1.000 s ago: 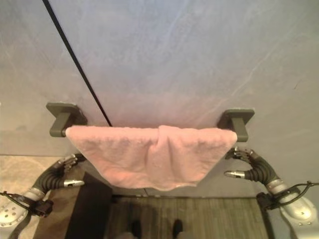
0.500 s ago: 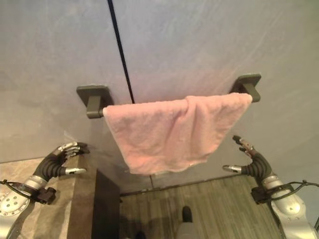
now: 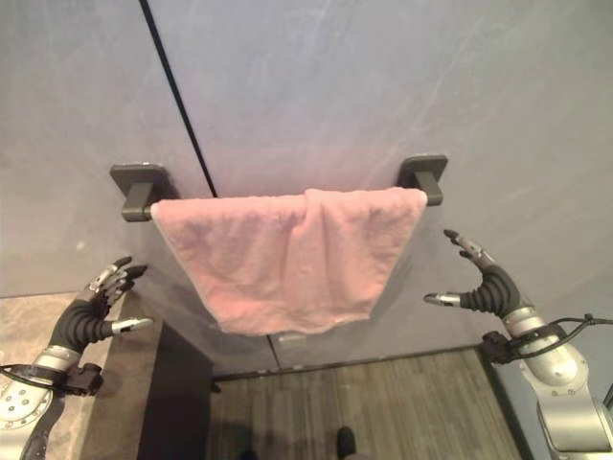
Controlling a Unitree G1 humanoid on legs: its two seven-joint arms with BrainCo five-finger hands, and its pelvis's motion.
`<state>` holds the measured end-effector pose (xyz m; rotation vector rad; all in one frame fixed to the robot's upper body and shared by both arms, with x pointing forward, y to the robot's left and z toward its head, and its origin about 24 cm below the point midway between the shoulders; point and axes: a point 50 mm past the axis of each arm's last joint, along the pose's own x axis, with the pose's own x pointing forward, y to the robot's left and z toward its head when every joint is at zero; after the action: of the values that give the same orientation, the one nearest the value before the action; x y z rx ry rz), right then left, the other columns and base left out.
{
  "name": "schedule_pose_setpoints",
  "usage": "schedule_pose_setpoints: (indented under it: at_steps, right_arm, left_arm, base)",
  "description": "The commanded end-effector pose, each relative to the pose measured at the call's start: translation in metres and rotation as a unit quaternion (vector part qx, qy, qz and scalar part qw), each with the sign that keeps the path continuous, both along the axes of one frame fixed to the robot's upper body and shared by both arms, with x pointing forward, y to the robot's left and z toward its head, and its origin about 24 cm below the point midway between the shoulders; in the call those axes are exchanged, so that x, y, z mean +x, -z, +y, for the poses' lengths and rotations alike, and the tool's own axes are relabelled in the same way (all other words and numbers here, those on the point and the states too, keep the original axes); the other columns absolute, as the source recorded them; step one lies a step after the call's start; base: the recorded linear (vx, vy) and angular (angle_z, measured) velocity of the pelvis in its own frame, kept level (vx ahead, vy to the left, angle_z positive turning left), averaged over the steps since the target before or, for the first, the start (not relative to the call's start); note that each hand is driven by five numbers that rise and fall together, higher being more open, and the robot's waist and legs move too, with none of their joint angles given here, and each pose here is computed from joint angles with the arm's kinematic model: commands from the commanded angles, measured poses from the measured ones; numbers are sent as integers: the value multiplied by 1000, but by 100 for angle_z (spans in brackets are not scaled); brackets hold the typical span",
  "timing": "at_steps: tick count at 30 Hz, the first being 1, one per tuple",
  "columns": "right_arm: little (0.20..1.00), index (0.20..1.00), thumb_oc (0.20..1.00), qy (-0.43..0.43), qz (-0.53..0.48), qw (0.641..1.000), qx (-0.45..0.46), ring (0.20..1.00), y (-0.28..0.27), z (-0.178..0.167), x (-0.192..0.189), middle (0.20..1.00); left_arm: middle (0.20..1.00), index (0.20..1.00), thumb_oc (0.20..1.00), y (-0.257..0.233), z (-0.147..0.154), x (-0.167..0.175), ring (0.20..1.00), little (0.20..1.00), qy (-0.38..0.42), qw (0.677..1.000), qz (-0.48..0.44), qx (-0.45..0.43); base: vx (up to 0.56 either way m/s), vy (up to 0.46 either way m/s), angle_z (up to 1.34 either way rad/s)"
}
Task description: Put brush and paste in cup on sink, flatten towel.
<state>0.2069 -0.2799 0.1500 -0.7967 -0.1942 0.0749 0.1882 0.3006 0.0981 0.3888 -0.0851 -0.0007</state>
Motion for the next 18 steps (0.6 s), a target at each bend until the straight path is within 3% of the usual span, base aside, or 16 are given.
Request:
schedule_pose_setpoints:
  at_steps: [1,8,11,13,14,18]
  right_arm:
    - [1000,1000,1000,-4,-156,982,-110,1000,-62,4,-10,1000]
    - [1000,1000,1000,-7,-248,955,-161,1000,-87,15,-21,1000]
    - [1000,1000,1000,-91,-282,935,-197,1000,-100,45,-17,1000]
    - [1000,1000,1000,-113,-285,929,-205,1000,-103,53,-15,1000]
    - [1000,1000,1000,-160,-283,920,-217,1000,-105,69,-14,1000]
    - [1000,1000,1000,-220,-280,902,-244,1000,-104,92,-6,1000]
  left_arm:
    - [1000,1000,1000,-60,7,-5,1000,1000,-28,969,-124,212]
    - [1000,1000,1000,-95,5,-19,1000,1000,-74,915,-216,332]
    - [1000,1000,1000,-126,-23,-16,1000,1000,-21,875,-305,376]
    - [1000,1000,1000,-132,-32,-15,1000,1000,0,864,-323,386]
    - [1000,1000,1000,-140,-52,-14,1000,1000,54,842,-345,411]
    - [1000,1000,1000,-142,-79,-6,1000,1000,142,804,-354,456]
  base:
    - [-151,-151,22]
    - [26,29,10]
    - [21,31,1]
    - [0,0,0]
    - [0,0,0]
    - [2,14,-8]
